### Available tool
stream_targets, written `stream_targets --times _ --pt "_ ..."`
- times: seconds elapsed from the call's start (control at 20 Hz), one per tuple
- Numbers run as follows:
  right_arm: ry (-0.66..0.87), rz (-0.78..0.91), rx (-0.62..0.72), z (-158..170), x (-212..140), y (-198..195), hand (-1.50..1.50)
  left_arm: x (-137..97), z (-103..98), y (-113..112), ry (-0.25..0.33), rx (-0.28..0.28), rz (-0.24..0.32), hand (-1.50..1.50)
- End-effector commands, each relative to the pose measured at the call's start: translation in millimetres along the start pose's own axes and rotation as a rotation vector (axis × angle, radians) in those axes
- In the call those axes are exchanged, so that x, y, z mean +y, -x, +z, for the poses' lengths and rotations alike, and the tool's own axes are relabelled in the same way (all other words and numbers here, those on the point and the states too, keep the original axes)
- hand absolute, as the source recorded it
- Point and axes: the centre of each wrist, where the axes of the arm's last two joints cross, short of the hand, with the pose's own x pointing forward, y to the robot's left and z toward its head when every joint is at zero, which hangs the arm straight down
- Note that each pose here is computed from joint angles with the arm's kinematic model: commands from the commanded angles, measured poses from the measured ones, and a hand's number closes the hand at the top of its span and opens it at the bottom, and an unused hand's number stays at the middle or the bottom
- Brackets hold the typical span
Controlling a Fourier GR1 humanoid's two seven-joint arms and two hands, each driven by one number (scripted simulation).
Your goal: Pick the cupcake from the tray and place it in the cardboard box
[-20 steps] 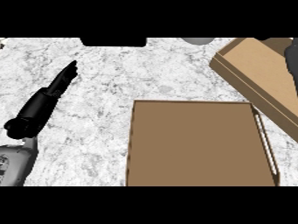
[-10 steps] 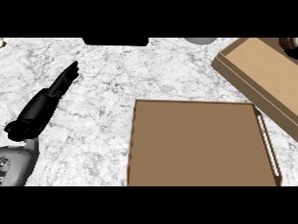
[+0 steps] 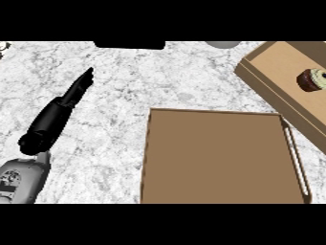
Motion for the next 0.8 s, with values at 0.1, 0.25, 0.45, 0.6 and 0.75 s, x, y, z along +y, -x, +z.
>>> stream_targets --times 0.1,0.25,0.45,0.6,0.75 --pt "-0.029 -0.098 -0.191 3.0 2.0 19.0 -1.50 -0.6 6.0 5.9 -0.001 0.003 -0.001 0.00" --pt "0.172 -0.332 -0.333 0.1 -10.1 -5.0 -1.50 5.2 -3.7 2.8 -0.008 -0.002 0.009 0.00" --pt "0.311 -0.826 -0.380 2.1 -8.2 14.5 -1.50 9.0 8.6 7.7 -0.011 0.015 0.000 0.00" --pt "0.350 -1.065 -0.334 4.8 -18.4 17.7 -1.50 3.9 3.5 6.6 -0.006 -0.006 -0.002 0.00" --pt "0.424 -1.135 -0.245 18.6 -20.3 57.4 -1.50 5.5 6.0 -6.3 0.007 -0.010 0.000 0.00"
